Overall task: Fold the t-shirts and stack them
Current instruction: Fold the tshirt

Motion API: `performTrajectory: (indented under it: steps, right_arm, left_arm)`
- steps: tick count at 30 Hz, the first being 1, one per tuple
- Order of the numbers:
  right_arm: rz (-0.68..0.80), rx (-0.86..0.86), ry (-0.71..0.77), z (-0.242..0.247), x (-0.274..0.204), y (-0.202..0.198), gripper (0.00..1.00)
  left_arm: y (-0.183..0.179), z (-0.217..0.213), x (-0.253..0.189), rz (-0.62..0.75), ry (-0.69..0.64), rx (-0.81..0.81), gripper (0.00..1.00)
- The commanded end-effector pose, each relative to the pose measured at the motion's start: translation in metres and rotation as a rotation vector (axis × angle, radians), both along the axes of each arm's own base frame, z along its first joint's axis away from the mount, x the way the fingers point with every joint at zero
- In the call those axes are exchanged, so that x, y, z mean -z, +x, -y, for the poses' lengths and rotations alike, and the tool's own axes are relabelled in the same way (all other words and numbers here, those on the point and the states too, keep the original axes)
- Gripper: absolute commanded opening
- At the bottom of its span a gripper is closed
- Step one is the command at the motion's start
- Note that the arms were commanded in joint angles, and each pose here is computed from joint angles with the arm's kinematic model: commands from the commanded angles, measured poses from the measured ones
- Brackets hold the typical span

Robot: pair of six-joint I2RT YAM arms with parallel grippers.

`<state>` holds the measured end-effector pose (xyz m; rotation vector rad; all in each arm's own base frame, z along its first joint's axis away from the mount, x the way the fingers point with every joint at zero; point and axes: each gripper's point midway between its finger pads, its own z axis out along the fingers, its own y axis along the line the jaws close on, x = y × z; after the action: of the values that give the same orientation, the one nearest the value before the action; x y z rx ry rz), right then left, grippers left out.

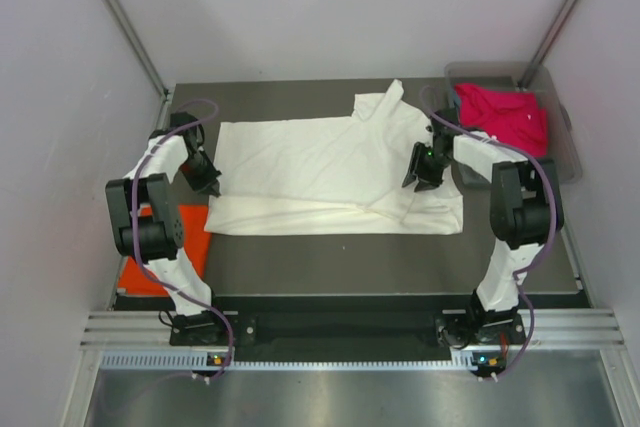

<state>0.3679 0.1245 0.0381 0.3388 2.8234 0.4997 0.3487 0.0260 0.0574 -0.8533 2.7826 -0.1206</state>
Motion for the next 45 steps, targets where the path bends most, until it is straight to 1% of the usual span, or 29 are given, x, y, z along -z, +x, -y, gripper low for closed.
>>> performTrajectory:
  steps: [1,11,17,20,21,23,24,26,28,29,30,38,45]
  right_arm:
    - [0.033,0.030,-0.017,0.006,-0.008,0.013,0.42]
    - [0.025,0.030,-0.041,0.012,-0.003,-0.001,0.43]
    - [0.016,0.033,0.002,0.004,0.004,0.003,0.41]
    - [0.030,0.037,0.001,0.004,0.002,0.008,0.34]
    - [0.039,0.040,-0.004,0.005,-0.001,0.010,0.25]
    - [0.052,0.045,-0.018,0.007,-0.006,0.012,0.16]
    - [0.071,0.047,-0.020,0.008,-0.015,0.013,0.07]
    - [0.108,0.047,-0.012,0.006,-0.029,0.016,0.00]
    - [0.125,0.044,-0.011,0.005,-0.037,0.017,0.00]
    - [0.135,0.044,-0.015,0.004,-0.040,0.019,0.00]
    - [0.141,0.039,-0.020,0.003,-0.045,0.020,0.00]
    - [0.215,0.043,0.016,-0.005,-0.075,0.040,0.00]
    - [0.211,0.043,0.015,-0.008,-0.078,0.048,0.00]
  left_arm:
    - [0.001,0.002,-0.014,0.041,0.005,-0.005,0.00]
    - [-0.001,0.001,-0.016,0.044,0.014,0.005,0.00]
    - [-0.002,0.002,-0.016,0.045,0.013,0.009,0.00]
    - [-0.003,0.002,-0.016,0.042,0.017,0.009,0.00]
    - [-0.002,0.001,-0.017,0.046,0.021,0.008,0.00]
    - [-0.003,-0.001,-0.015,0.042,0.029,0.004,0.00]
    - [-0.002,-0.001,-0.016,0.044,0.033,0.005,0.00]
    - [-0.003,-0.003,-0.015,0.042,0.044,-0.003,0.00]
    - [-0.003,-0.003,-0.016,0.048,0.043,-0.014,0.00]
    - [-0.003,-0.010,-0.016,0.048,0.081,-0.030,0.00]
    - [-0.002,-0.012,-0.016,0.053,0.086,-0.048,0.00]
    - [0.002,-0.014,-0.013,0.057,0.096,-0.092,0.00]
    - [0.006,-0.016,-0.008,0.059,0.100,-0.116,0.00]
